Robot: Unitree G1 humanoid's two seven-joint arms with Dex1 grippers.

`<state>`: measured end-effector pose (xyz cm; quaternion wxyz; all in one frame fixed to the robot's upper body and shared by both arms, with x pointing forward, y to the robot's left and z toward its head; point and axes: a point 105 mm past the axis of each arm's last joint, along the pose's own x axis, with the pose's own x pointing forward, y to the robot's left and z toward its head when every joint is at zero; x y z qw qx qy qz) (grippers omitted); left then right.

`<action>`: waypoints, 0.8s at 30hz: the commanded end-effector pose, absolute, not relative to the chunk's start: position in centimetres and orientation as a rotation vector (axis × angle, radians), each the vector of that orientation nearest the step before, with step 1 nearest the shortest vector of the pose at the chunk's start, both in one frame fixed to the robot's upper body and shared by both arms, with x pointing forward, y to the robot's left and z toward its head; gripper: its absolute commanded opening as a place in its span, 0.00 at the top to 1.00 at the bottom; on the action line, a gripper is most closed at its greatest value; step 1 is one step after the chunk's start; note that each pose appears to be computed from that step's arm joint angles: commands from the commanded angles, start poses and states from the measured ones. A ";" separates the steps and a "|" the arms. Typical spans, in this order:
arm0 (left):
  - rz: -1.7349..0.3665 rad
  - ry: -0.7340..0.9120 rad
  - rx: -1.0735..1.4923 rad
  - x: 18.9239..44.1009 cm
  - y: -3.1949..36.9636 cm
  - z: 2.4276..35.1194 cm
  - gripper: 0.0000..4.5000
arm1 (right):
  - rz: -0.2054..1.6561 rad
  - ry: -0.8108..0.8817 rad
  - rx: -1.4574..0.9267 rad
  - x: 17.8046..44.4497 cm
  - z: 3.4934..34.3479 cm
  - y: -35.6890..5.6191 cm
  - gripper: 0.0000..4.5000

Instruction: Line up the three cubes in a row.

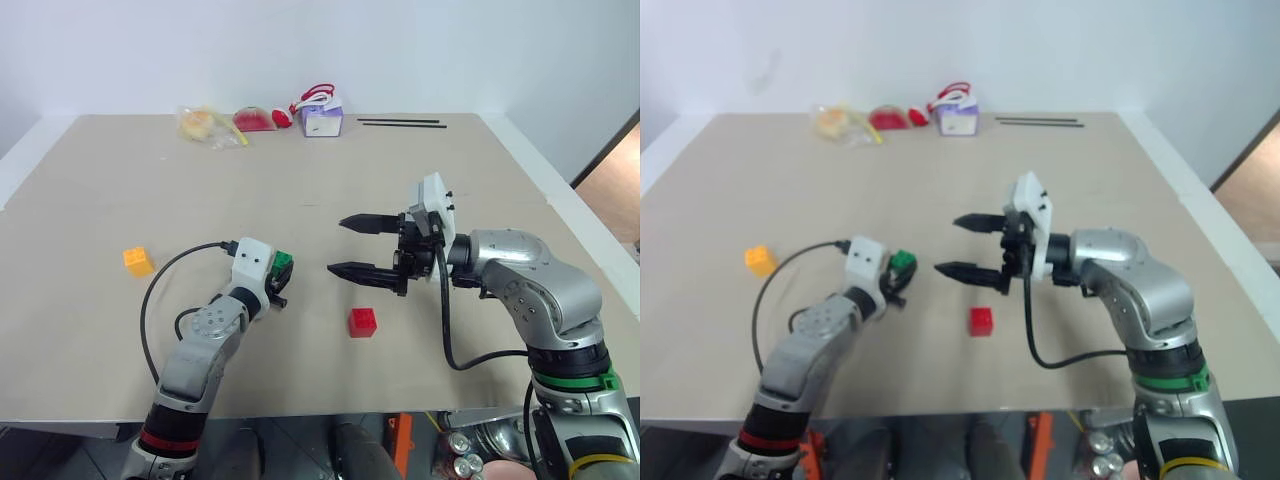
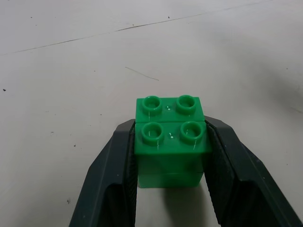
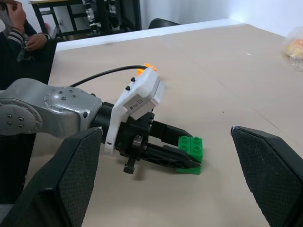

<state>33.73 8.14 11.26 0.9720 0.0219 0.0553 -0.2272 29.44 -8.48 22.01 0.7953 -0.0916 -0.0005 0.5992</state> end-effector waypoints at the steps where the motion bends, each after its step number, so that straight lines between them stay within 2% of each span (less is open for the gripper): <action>1: -0.617 0.020 0.055 32.7 7.7 13.5 0.70 | 1.276 -0.047 -0.217 29.2 23.0 -9.3 0.00; 5: -0.855 -0.003 0.134 30.9 7.7 14.1 0.70 | 1.322 -0.013 -0.246 28.2 22.4 -9.9 0.00; 9: -1.184 -0.005 0.235 27.9 7.5 14.0 0.70 | 1.397 0.041 -0.355 26.5 20.7 -10.7 0.00; 12: -1.316 0.012 0.303 27.0 8.2 13.3 0.70 | 1.419 0.048 -0.415 26.0 19.9 -10.8 0.00; 24: -1.435 0.066 0.399 28.1 8.4 11.4 0.70 | 1.403 0.071 -0.500 25.4 18.6 -11.1 0.00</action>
